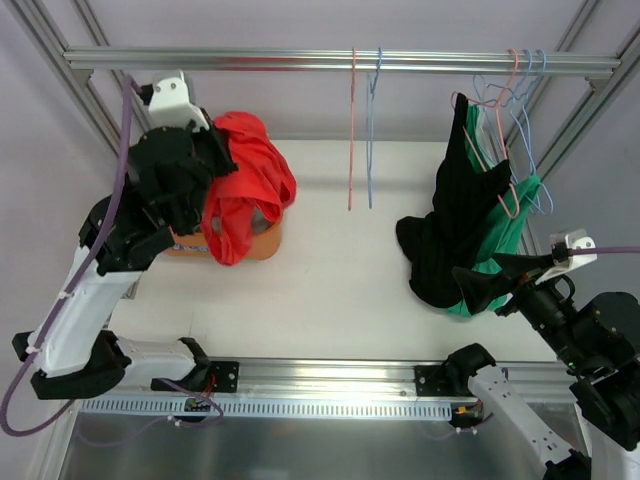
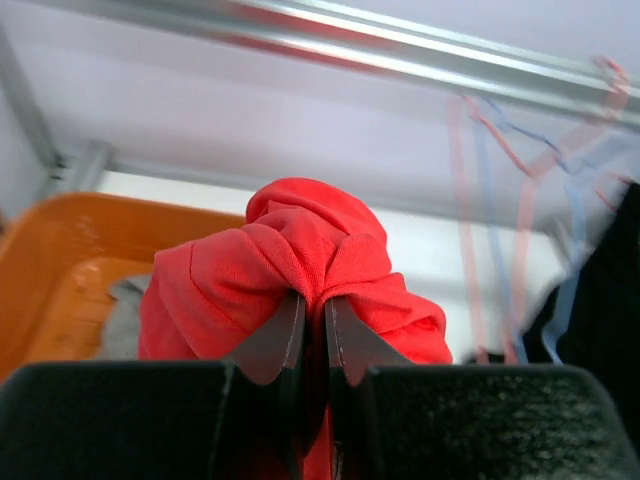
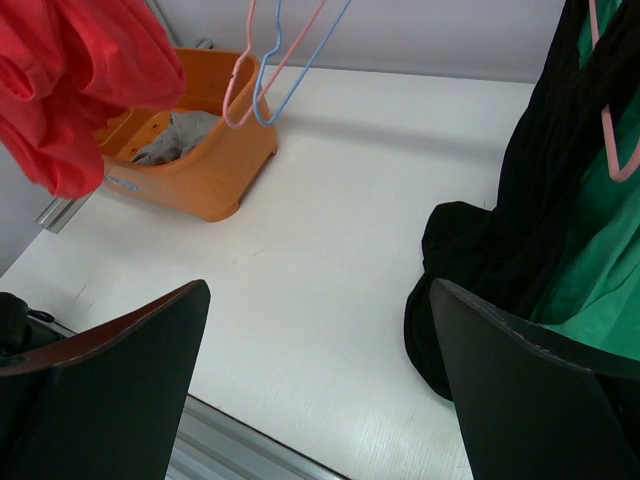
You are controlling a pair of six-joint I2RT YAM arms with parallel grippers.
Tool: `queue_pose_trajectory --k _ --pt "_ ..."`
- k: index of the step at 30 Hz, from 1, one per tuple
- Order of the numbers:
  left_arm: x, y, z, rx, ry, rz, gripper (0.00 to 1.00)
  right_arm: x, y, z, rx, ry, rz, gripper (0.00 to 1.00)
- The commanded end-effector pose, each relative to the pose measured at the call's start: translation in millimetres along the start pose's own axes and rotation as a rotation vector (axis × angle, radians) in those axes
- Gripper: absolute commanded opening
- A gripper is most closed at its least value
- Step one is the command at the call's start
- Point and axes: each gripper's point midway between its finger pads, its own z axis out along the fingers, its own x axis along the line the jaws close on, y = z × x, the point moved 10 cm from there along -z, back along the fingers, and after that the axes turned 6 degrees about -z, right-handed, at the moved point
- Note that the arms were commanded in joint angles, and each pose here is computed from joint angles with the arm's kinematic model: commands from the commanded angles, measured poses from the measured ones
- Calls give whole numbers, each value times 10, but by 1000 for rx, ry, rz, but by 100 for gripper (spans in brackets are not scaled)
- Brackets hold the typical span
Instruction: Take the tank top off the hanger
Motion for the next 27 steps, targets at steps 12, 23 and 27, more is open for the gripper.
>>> queue_pose_trajectory --k 12,23,27 --pt "838 -74 1392 154 294 -91 0 105 101 175 -54 104 62 100" --pt "1148 -425 1275 217 370 -194 99 -17 39 483 66 -35 36 99" --pt "1107 -437 719 230 221 -217 99 -125 231 755 191 -161 -44 100"
